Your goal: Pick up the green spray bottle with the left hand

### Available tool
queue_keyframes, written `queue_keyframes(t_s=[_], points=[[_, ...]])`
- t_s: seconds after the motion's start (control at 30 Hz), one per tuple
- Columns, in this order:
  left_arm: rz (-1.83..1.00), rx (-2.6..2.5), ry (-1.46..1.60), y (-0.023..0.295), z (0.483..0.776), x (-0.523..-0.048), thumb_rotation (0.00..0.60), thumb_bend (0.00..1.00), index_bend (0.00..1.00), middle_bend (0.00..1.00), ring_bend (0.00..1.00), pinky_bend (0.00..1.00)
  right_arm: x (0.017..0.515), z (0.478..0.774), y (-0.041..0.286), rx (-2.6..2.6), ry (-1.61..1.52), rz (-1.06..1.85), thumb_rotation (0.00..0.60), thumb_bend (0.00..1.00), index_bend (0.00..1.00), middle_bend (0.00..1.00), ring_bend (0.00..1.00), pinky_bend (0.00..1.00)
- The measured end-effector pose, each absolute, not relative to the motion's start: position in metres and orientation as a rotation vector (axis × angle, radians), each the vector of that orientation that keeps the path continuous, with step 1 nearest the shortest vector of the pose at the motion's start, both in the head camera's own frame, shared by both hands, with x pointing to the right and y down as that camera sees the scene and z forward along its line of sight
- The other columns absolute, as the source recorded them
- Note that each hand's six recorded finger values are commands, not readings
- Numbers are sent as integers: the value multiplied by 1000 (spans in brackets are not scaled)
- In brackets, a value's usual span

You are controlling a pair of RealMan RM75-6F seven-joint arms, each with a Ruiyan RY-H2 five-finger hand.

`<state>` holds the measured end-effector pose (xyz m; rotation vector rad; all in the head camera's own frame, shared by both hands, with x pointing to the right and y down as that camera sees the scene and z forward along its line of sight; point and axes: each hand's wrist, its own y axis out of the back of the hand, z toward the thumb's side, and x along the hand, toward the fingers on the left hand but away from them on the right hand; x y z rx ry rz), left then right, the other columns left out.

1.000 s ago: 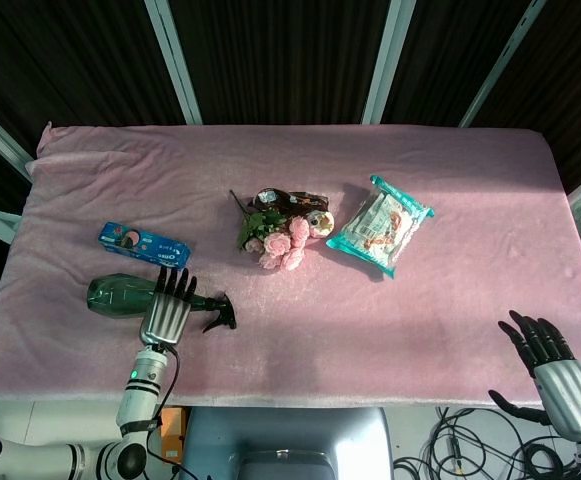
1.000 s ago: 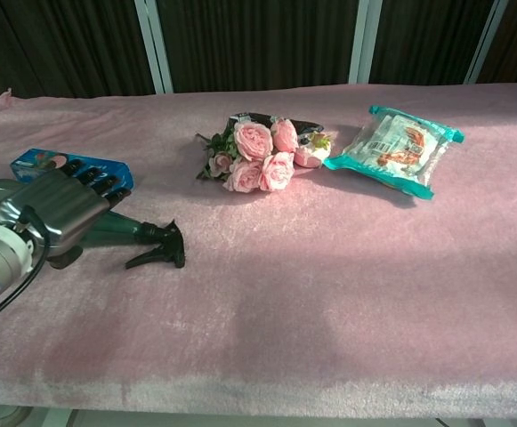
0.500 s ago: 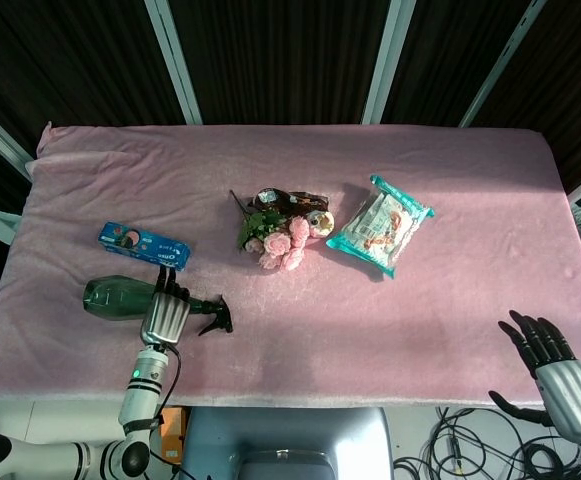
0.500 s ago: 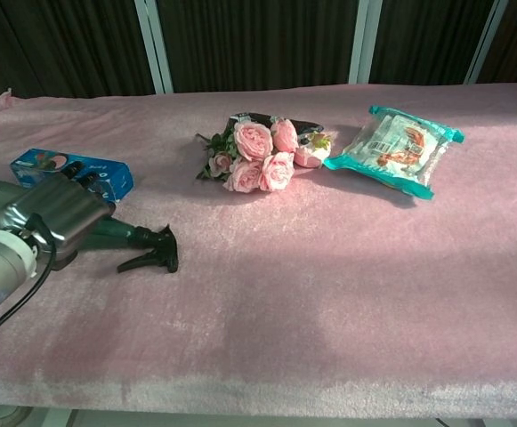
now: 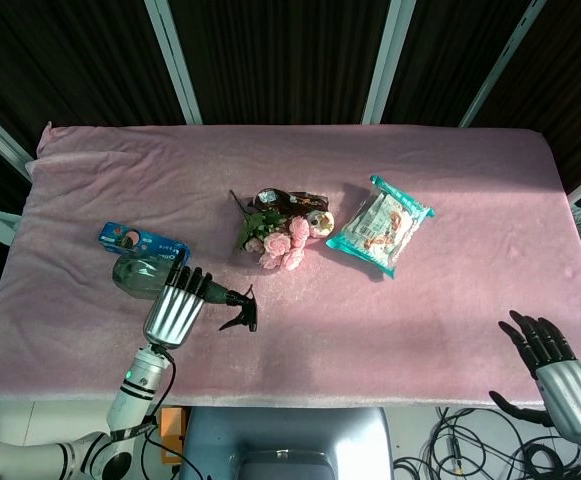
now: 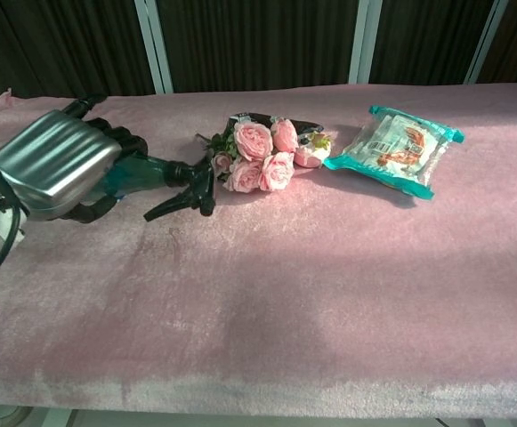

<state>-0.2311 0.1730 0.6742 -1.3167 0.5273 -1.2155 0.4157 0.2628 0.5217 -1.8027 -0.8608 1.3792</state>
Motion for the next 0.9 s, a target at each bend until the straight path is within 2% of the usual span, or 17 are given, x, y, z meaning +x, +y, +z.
queue_keyframes(t_s=[0.27, 0.4, 0.67, 0.9], points=[[-1037, -1754, 1101, 159, 631, -254, 600, 525, 756, 783, 421, 1, 413, 523, 264, -1804, -852, 1377, 600, 335, 0, 0, 0, 0], [-963, -1932, 1338, 155, 621, -274, 600, 524, 759, 785, 415, 0, 412, 525, 264, -1809, -844, 1381, 600, 335, 0, 0, 0, 0], [-965, -2162, 1606, 157, 631, -304, 600, 527, 759, 781, 401, 0, 412, 526, 264, -1810, -843, 1392, 600, 335, 0, 0, 0, 0], [-1018, -2235, 1652, 163, 651, -320, 600, 521, 759, 775, 389, 0, 412, 526, 265, -1813, -841, 1392, 600, 335, 0, 0, 0, 0]])
